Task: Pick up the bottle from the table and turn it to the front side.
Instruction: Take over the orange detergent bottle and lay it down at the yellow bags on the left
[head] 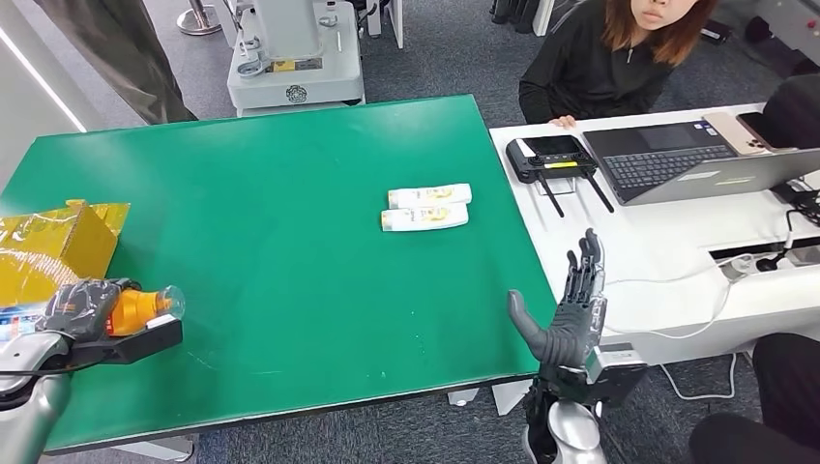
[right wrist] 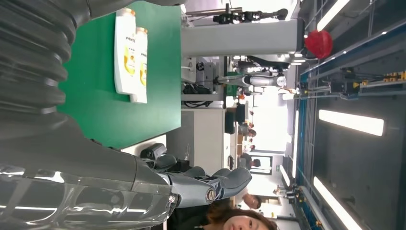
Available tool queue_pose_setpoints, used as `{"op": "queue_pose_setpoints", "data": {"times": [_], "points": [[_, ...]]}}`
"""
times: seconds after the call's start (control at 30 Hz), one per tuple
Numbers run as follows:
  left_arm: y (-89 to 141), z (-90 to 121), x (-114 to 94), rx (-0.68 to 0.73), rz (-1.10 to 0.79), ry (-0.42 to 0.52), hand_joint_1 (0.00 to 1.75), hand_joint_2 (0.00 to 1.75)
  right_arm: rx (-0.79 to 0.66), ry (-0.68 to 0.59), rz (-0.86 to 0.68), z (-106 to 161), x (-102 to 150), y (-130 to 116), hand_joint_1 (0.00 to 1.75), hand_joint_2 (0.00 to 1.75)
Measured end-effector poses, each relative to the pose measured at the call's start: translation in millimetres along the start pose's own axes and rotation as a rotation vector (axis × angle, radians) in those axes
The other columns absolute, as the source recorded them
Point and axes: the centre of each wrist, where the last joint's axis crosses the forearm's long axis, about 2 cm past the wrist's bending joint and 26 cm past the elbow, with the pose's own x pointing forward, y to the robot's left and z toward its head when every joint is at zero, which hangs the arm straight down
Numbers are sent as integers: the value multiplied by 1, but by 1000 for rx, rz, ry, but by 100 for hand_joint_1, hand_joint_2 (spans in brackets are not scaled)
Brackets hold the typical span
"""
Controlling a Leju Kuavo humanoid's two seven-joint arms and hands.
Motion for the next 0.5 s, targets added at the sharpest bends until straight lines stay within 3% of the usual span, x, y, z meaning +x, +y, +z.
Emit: {"op": "queue_pose_setpoints", "data": {"times": [0.27, 0.5], "points": [[-23, 10, 7, -52, 6, -1, 175, 175, 13, 18, 7, 1, -5, 1, 0, 175], [-6, -4, 6, -26, -43, -5, 175, 175, -10, 19, 41, 4, -5, -2, 0, 175]]}}
